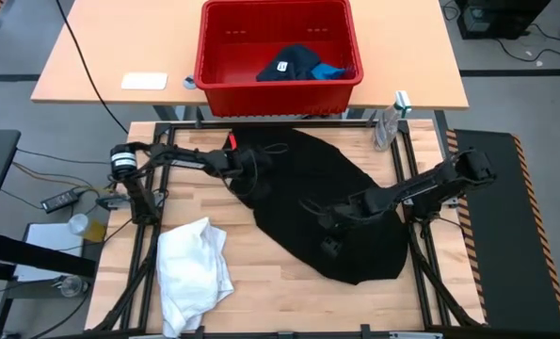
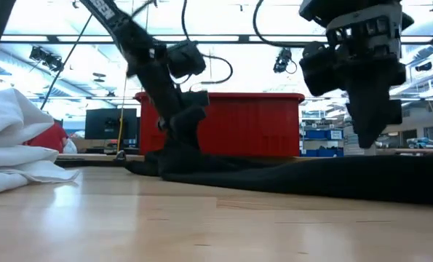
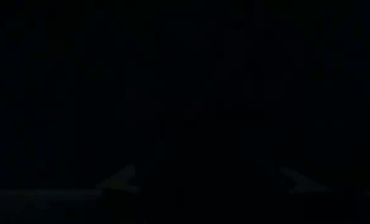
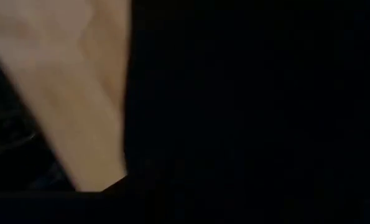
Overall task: Fold Laundry from Bin
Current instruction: Fold the black shirt
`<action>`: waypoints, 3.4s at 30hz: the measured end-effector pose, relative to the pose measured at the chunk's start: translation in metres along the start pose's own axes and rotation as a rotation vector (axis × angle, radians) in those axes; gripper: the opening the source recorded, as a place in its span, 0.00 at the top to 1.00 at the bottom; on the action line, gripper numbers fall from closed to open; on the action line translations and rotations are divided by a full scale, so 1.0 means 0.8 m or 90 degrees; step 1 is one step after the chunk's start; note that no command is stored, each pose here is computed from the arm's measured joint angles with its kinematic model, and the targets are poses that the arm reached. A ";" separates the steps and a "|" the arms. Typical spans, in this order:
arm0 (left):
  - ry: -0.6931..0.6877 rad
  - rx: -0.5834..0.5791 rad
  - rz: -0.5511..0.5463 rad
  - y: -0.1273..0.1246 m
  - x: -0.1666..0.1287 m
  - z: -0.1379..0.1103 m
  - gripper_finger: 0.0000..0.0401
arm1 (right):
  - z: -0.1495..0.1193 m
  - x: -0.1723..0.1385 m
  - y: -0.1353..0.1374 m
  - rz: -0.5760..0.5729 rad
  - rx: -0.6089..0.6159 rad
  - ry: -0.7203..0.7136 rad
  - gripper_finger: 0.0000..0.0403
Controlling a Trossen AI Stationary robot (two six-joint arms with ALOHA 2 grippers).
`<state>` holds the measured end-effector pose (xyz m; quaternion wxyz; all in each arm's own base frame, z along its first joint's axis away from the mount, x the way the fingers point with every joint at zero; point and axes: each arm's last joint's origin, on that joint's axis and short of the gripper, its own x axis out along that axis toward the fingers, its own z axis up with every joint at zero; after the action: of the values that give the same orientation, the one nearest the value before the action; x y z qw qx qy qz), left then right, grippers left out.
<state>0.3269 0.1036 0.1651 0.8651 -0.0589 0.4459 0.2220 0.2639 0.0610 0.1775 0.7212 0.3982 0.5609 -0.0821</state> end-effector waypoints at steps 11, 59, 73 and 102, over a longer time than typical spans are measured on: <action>0.004 0.027 -0.160 -0.034 -0.085 0.004 0.57 | -0.021 -0.020 -0.101 -0.290 0.095 -0.046 0.62; 0.174 0.213 -0.204 -0.169 -0.016 -0.075 0.57 | -0.084 0.048 -0.014 -0.095 -0.015 0.253 0.62; 0.110 0.272 -0.118 -0.096 -0.071 -0.036 0.57 | -0.062 0.000 0.060 -0.131 -0.176 0.220 0.62; 0.032 0.093 -0.451 -0.275 -0.148 -0.093 0.57 | -0.068 -0.010 0.022 -0.067 -0.135 -0.046 0.62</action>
<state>0.3080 -0.1551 0.1944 0.8791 -0.1535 0.4334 -0.1255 0.2307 0.1063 0.1901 0.7738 0.2861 0.5603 -0.0742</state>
